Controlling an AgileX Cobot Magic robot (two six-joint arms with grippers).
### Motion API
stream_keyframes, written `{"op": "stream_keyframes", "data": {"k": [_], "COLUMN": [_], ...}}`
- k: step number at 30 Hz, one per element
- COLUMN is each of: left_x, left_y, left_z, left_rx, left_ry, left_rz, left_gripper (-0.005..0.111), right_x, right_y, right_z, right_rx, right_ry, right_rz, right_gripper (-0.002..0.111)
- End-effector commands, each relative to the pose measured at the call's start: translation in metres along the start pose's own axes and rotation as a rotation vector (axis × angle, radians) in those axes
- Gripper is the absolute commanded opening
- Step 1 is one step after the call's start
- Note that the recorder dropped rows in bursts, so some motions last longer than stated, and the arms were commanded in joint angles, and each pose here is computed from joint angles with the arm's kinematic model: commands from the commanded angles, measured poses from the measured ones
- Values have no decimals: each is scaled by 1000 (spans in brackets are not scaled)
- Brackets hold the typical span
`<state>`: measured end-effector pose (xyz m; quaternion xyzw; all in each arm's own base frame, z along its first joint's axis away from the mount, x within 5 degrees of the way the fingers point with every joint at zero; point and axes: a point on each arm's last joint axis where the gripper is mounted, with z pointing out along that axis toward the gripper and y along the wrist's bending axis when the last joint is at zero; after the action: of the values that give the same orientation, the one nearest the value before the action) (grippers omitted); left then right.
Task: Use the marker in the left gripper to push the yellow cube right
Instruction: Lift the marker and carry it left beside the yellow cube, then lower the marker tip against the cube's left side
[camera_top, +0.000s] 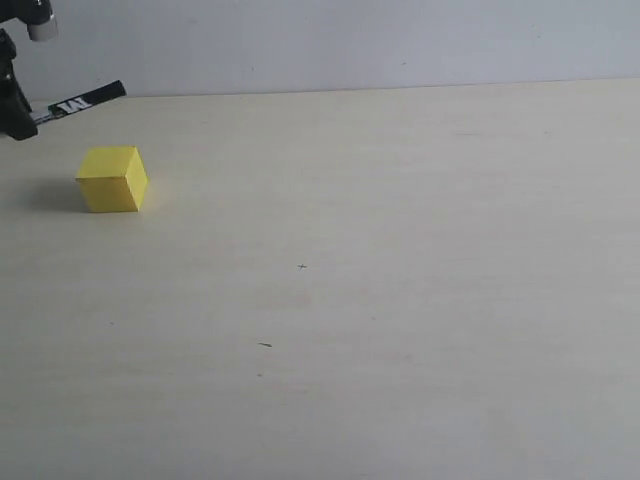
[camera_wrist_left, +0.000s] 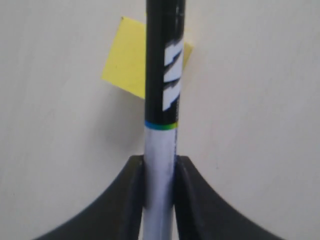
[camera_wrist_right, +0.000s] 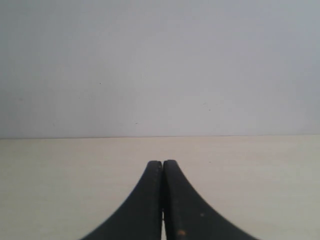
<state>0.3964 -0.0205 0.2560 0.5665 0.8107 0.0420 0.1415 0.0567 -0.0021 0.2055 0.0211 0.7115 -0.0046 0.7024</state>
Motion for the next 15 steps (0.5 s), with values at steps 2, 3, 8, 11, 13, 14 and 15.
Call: {"op": "stream_keyframes", "data": {"k": [2, 3, 8, 11, 13, 14, 15], "left_x": [22, 27, 48, 64, 77, 82, 86], "left_y": [12, 14, 21, 27, 30, 31, 32], "left_z": [25, 29, 50, 53, 56, 57, 57], "left_rx": [-21, -17, 24, 31, 34, 39, 39], "left_ry": [191, 220, 229, 190, 184, 184, 186], "left_rz": [120, 131, 138, 100, 75, 71, 71], "left_gripper": [0, 0, 0, 0, 0, 0, 0], "right_x": [0, 0, 0, 0, 0, 0, 0], "right_y": [0, 0, 0, 0, 0, 0, 0], "right_z": [0, 0, 0, 0, 0, 0, 0], "right_rx": [5, 5, 5, 5, 5, 5, 5], "right_ry": [-13, -13, -13, -13, -13, -13, -13], "right_rz": [-2, -2, -2, -2, -2, -2, -2], "right_gripper": [0, 0, 0, 0, 0, 0, 0]}}
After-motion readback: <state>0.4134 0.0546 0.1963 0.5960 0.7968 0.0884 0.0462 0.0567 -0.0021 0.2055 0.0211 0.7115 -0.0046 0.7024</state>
